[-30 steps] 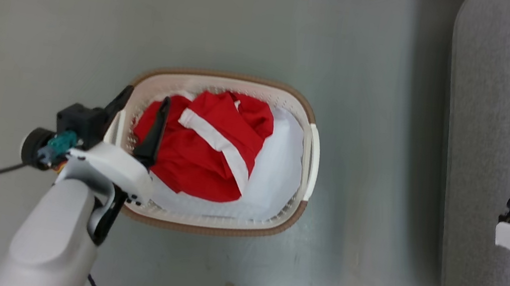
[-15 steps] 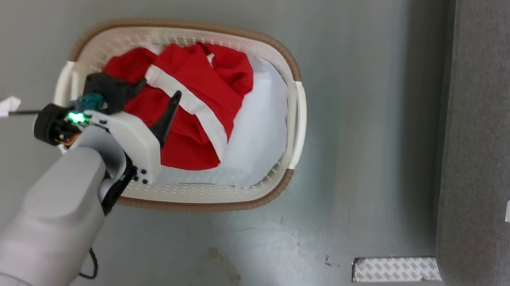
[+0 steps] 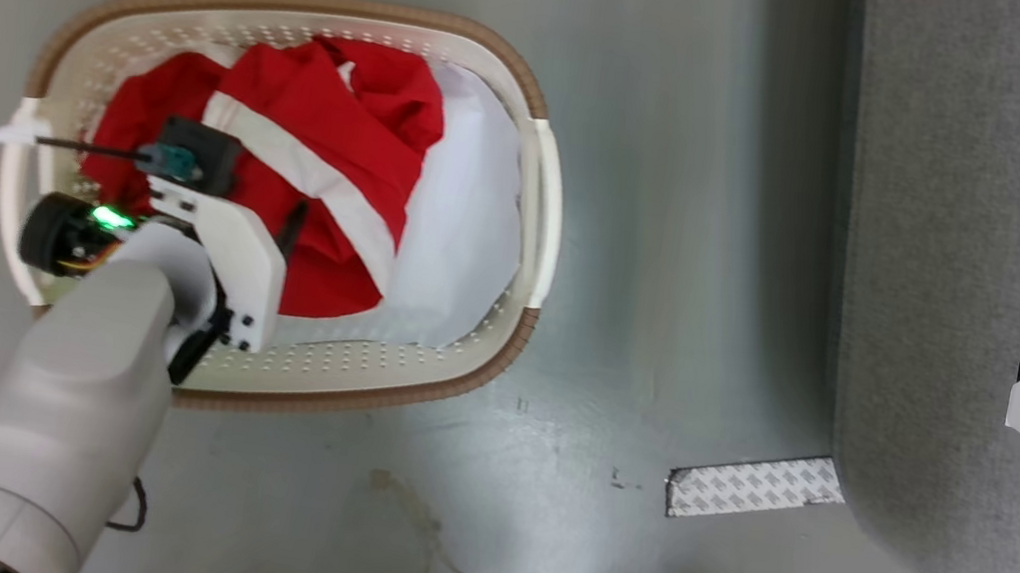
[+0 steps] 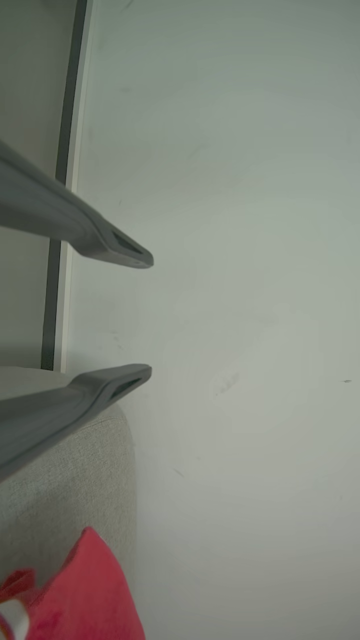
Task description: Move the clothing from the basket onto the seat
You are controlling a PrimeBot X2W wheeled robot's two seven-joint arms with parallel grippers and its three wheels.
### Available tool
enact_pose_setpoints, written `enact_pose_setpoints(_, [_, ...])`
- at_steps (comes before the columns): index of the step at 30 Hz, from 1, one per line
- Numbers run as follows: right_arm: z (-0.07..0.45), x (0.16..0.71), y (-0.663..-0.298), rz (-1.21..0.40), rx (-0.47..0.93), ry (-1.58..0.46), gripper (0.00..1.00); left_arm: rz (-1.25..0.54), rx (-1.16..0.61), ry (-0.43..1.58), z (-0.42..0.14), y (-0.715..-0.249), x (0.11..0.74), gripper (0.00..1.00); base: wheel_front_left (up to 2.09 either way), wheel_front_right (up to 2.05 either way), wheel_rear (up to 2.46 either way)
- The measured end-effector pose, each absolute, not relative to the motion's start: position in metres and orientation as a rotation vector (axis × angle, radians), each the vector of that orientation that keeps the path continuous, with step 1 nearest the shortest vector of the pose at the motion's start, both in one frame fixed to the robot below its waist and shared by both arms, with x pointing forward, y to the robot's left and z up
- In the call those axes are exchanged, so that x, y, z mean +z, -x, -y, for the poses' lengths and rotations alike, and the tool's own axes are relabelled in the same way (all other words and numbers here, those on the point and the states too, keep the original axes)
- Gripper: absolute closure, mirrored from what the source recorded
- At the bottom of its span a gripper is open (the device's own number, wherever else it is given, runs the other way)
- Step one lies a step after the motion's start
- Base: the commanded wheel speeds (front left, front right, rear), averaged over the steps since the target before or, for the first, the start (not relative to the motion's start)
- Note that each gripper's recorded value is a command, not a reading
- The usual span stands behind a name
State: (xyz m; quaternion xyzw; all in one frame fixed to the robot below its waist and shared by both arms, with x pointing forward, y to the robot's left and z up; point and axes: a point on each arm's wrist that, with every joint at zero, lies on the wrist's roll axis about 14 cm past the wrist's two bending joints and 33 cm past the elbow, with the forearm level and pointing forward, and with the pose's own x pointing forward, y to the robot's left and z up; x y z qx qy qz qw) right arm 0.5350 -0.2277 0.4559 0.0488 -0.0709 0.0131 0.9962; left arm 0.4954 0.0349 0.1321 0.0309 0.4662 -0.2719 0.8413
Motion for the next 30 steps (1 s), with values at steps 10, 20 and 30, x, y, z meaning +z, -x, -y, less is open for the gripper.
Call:
enact_pose_setpoints(10, [0.237,0.447,-0.531,0.112,-0.002,-0.081,0.0,-1.135,-0.637,-0.181,-0.035,-0.48,0.1,0.0,0.0,0.0,0.0])
enact_pose_setpoints(20, [0.242,0.44,-0.531,0.096,-0.019,-0.072,0.0,-1.245,-0.697,-0.282,-0.038,-0.459,0.082,0.9,0.0,0.0,0.0])
enact_pose_setpoints(30, [0.241,0.464,-0.53,0.144,-0.017,-0.079,0.0,-1.127,-0.693,-0.23,-0.028,-0.475,0.115,1.0,0.0,0.0,0.0])
